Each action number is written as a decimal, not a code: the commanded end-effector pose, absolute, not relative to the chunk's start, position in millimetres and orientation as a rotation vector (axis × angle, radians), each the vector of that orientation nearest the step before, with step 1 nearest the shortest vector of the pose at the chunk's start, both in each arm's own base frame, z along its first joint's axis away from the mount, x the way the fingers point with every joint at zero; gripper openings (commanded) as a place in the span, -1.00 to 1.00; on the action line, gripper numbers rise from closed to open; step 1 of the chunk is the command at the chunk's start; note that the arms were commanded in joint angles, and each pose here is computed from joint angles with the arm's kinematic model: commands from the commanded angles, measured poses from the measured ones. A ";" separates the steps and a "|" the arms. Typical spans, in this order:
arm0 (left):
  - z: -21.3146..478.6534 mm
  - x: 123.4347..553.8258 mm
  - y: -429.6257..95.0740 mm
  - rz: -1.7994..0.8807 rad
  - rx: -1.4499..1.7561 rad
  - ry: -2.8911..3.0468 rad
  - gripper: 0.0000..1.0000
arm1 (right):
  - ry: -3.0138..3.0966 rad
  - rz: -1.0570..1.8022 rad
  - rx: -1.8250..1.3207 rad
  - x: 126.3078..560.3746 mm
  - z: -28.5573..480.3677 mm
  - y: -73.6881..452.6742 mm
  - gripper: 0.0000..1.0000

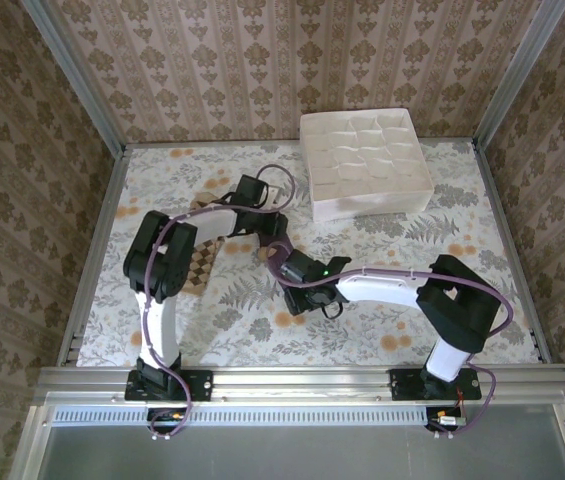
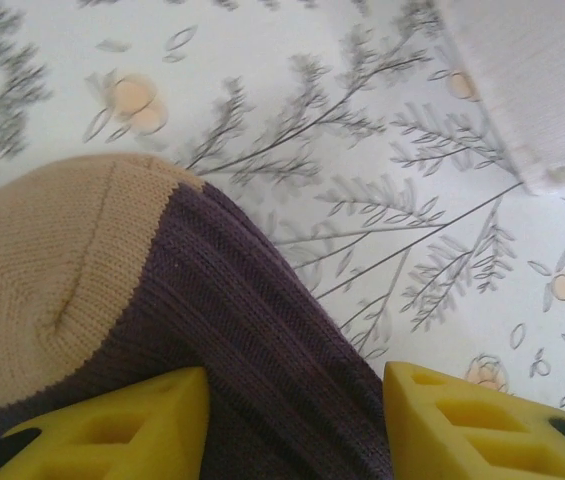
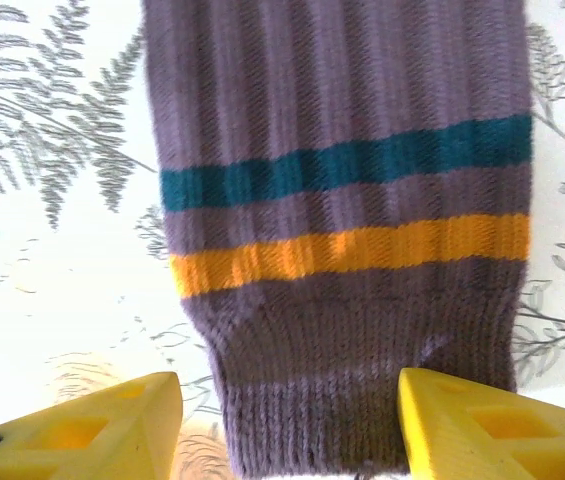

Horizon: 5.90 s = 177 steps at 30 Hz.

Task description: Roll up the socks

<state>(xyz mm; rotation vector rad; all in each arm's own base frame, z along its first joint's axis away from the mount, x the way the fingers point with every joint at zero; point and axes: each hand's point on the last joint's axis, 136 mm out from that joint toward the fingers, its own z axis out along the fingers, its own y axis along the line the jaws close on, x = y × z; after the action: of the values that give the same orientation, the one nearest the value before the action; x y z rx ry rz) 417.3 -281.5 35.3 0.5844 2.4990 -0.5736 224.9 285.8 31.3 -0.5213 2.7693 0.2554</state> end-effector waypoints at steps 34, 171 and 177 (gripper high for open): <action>86.5 178.5 -307.1 -0.278 1.337 1.796 0.16 | 1.932 0.087 -1.156 225.6 140.5 186.2 1.00; 71.0 192.1 -288.1 -0.998 0.999 2.109 -0.62 | 2.791 1.068 -0.489 243.3 39.9 294.5 -1.00; 63.4 196.4 -289.0 -0.994 0.951 2.171 -1.00 | 2.763 1.104 -0.480 246.3 48.0 298.8 -0.97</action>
<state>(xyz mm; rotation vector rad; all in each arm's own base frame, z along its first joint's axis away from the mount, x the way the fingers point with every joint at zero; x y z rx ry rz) 190.2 -282.6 57.6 0.9839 2.1687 -0.9844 243.9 296.6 32.4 -0.5073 2.7829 1.0683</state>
